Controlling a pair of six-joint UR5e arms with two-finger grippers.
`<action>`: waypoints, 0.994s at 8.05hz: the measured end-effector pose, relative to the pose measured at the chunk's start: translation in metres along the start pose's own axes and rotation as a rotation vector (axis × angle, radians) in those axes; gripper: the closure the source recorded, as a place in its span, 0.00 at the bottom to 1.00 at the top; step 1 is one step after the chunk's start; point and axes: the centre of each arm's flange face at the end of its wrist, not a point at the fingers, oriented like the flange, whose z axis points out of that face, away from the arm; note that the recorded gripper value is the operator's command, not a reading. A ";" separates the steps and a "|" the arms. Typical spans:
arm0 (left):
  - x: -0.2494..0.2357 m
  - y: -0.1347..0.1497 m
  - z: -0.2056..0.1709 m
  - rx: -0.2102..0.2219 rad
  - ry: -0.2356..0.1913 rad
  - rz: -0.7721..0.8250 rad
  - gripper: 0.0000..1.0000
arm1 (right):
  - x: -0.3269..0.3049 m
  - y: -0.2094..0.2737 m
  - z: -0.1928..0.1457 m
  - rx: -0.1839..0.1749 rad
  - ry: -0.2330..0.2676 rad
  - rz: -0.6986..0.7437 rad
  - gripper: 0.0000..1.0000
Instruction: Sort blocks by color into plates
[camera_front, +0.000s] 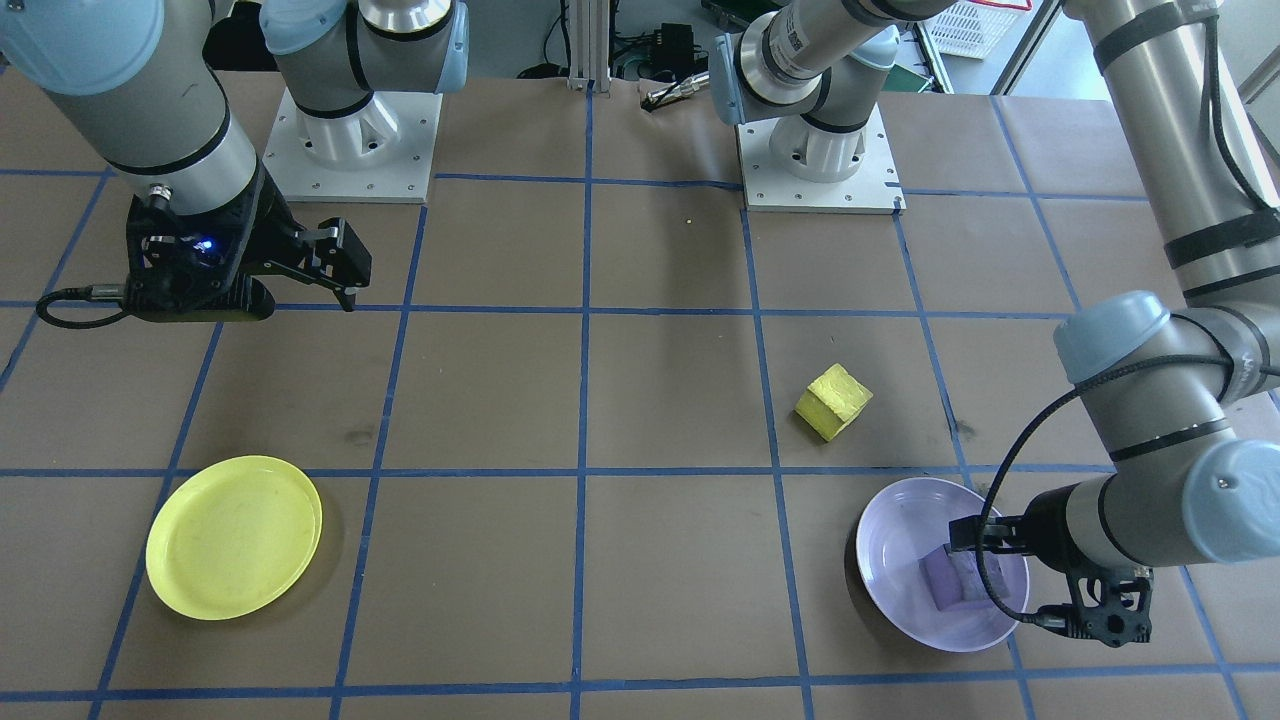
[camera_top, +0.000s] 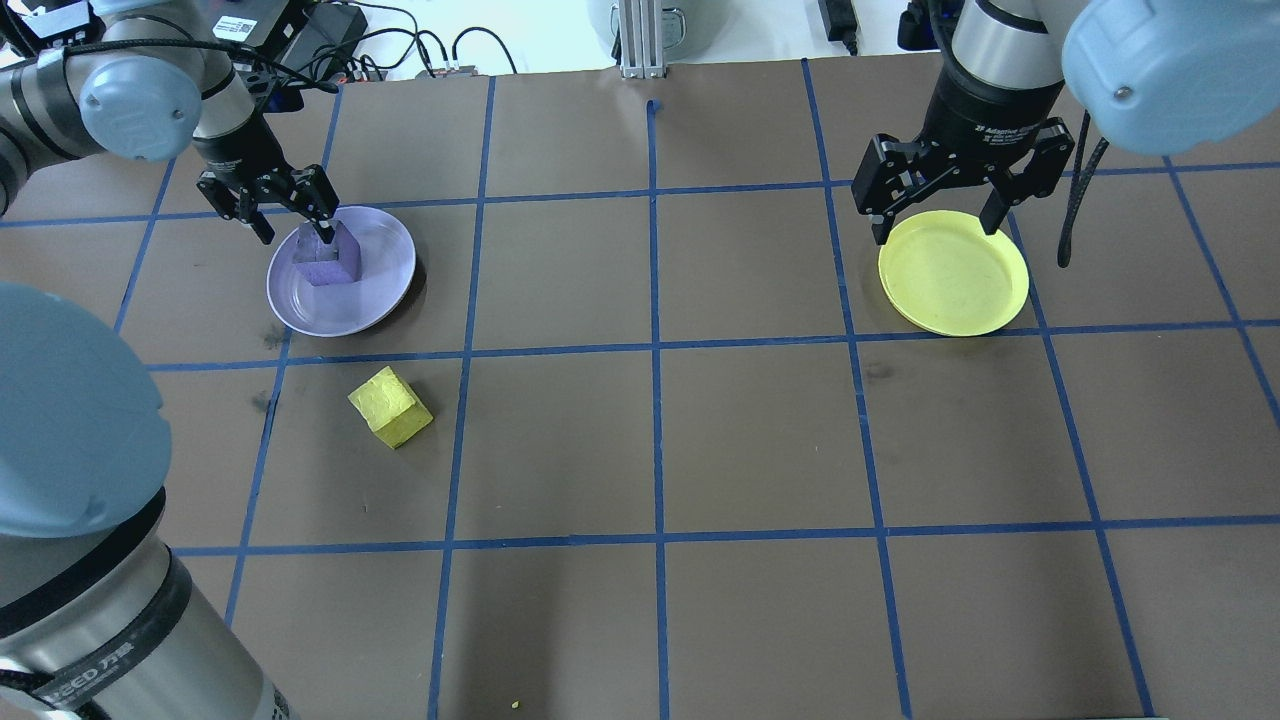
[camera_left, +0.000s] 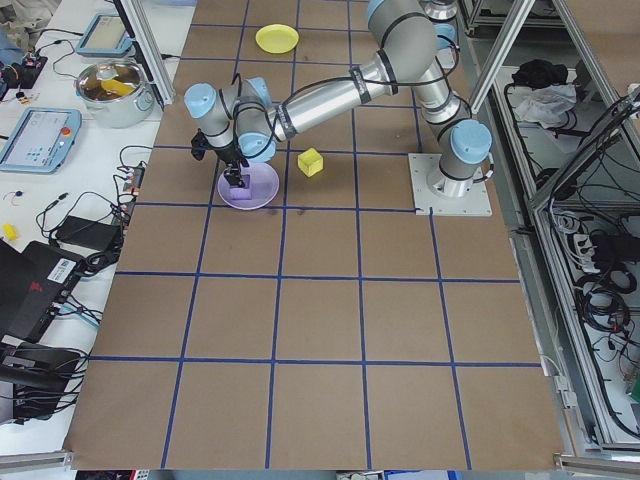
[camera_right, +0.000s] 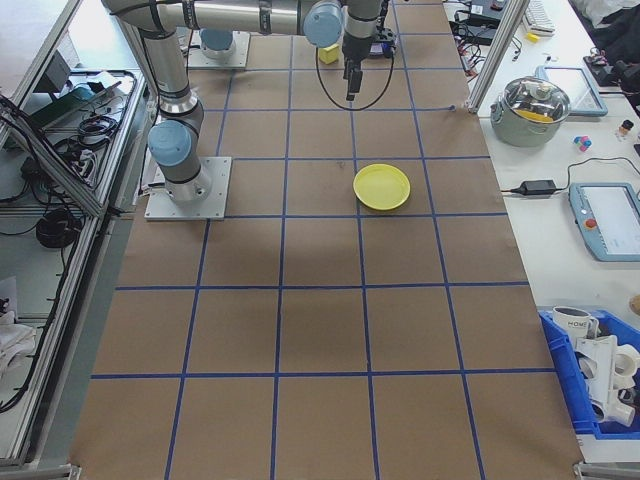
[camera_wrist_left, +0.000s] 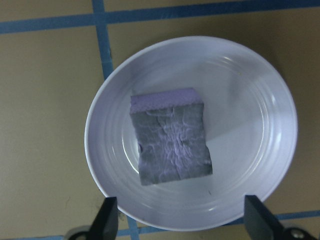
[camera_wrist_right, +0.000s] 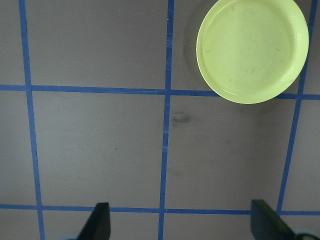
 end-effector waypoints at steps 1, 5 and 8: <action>0.004 0.012 -0.021 -0.004 0.001 -0.005 0.00 | 0.000 0.000 0.000 0.001 0.000 0.000 0.00; 0.031 0.063 -0.096 0.029 0.028 -0.253 0.00 | 0.000 0.000 0.000 0.001 0.000 -0.002 0.00; 0.086 0.097 -0.074 -0.029 0.030 -0.463 0.00 | 0.000 0.000 0.000 0.000 0.000 -0.003 0.00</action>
